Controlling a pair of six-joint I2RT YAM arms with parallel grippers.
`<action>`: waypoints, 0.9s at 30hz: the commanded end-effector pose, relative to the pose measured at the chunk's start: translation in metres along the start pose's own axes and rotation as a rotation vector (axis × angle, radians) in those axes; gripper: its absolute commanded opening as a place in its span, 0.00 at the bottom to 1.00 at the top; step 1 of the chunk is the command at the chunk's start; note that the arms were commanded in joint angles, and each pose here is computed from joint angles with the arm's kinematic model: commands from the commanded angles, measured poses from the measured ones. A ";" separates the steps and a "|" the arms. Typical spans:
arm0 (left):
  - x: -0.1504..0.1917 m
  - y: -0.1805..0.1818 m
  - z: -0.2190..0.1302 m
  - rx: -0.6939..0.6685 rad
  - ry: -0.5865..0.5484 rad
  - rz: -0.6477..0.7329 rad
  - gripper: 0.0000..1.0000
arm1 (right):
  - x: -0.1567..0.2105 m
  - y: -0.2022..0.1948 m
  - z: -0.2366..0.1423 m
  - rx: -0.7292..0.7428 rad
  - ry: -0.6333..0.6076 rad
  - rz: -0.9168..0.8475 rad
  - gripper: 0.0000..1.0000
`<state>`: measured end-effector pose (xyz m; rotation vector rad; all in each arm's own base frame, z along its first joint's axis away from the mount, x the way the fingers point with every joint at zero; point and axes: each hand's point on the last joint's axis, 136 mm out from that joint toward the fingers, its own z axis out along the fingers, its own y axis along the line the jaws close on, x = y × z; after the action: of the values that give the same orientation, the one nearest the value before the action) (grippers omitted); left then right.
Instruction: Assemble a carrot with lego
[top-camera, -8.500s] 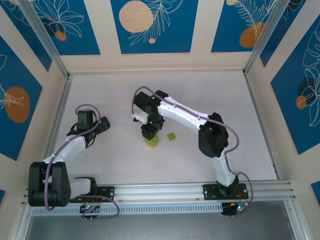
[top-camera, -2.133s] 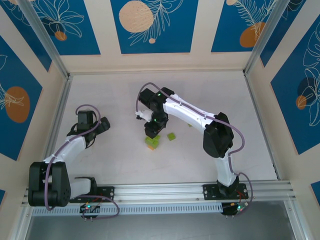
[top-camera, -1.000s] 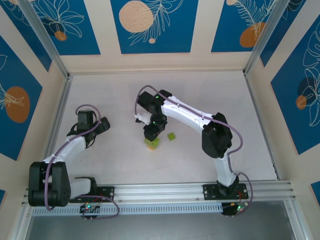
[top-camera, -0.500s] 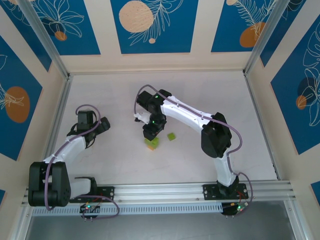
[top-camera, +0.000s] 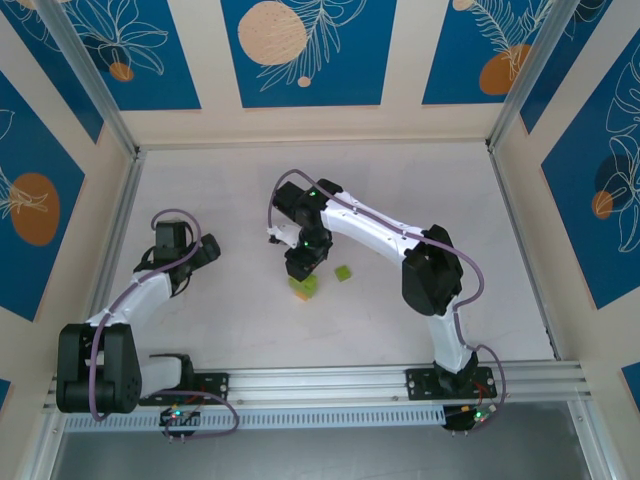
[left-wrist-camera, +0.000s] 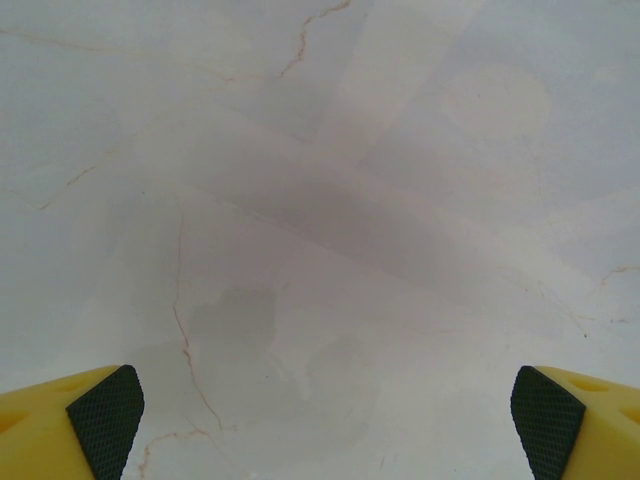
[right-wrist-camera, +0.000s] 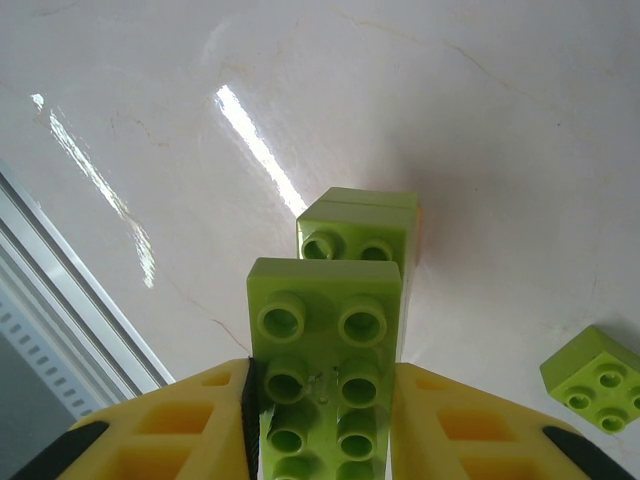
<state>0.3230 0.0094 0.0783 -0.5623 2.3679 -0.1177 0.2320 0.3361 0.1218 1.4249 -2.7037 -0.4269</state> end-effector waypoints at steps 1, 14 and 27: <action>0.000 0.007 -0.001 -0.011 -0.008 -0.027 0.97 | 0.009 0.003 0.019 0.002 0.081 0.010 0.35; 0.000 0.007 -0.001 -0.011 -0.008 -0.027 0.97 | 0.035 -0.007 0.042 0.088 0.203 0.008 0.35; 0.000 0.007 -0.001 -0.012 -0.009 -0.028 0.97 | 0.051 0.000 0.068 0.025 0.252 0.016 0.35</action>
<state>0.3230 0.0094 0.0783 -0.5624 2.3678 -0.1172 0.2275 0.3354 0.1097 1.4944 -2.7232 -0.3310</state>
